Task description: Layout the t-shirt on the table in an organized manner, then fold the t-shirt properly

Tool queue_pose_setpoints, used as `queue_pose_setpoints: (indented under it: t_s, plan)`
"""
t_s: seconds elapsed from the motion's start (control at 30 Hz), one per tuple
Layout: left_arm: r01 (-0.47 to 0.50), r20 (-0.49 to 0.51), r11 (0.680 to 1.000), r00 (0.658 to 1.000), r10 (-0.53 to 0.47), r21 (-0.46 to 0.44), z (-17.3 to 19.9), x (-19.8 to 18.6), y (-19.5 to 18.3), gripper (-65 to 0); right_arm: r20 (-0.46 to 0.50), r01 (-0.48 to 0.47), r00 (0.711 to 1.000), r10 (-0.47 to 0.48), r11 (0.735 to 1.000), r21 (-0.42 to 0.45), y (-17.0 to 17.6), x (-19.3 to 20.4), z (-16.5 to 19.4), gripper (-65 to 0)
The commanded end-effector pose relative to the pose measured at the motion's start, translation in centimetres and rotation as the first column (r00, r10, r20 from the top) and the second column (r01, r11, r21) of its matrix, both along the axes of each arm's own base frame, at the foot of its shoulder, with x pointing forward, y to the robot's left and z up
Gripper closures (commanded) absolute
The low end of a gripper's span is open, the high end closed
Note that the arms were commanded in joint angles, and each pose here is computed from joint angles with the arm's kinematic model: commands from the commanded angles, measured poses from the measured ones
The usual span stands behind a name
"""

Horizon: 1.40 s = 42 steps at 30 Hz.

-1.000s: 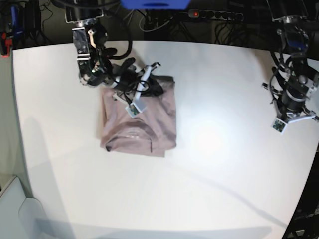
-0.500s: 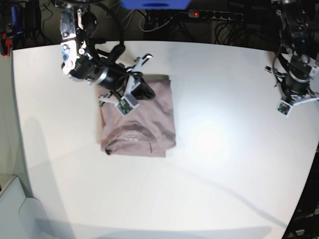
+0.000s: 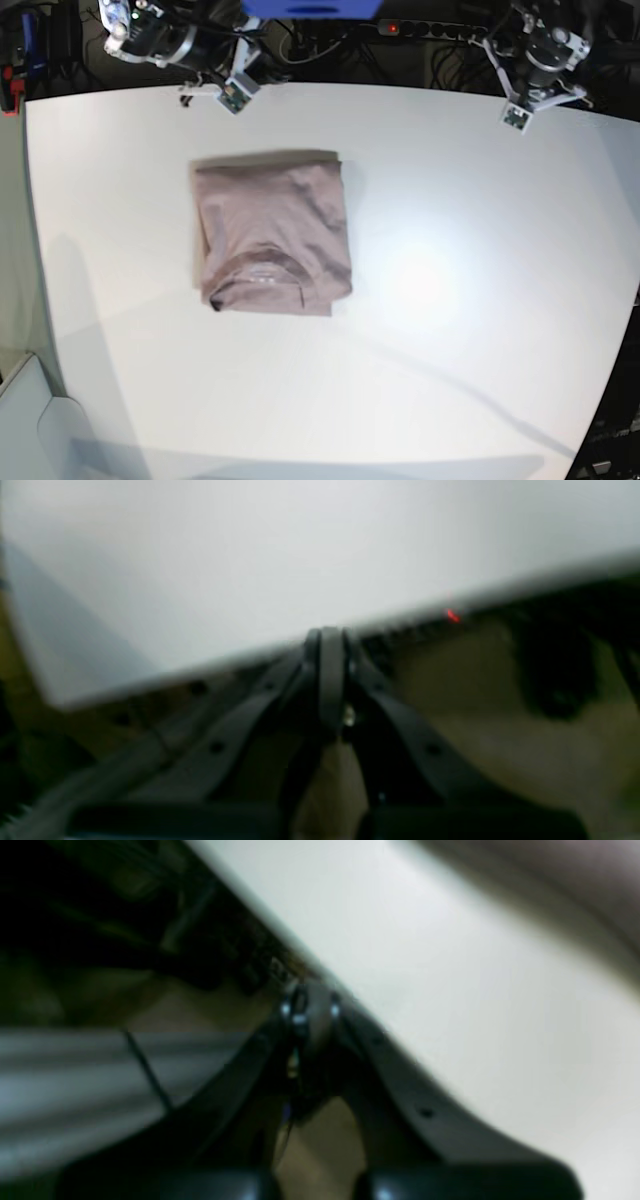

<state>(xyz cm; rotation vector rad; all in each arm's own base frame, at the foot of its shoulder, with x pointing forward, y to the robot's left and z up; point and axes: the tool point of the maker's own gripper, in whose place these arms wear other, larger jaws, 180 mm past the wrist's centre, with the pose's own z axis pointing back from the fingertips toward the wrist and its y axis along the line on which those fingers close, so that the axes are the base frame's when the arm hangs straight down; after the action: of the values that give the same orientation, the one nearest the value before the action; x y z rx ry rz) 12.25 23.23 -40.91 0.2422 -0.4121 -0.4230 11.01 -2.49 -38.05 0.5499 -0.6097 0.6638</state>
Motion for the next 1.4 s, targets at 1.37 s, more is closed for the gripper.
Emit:
queue_pose_setpoints:
  t_s: [1.37]
  plan:
    - [-0.463, -0.339, 0.741, 0.882, 0.328, -0.486, -22.5, -7.7, -4.9, -0.1, -0.279, 0.433, 0.756, -0.593, 0.772, -0.465, -13.6, -13.6, -26.5, 0.0]
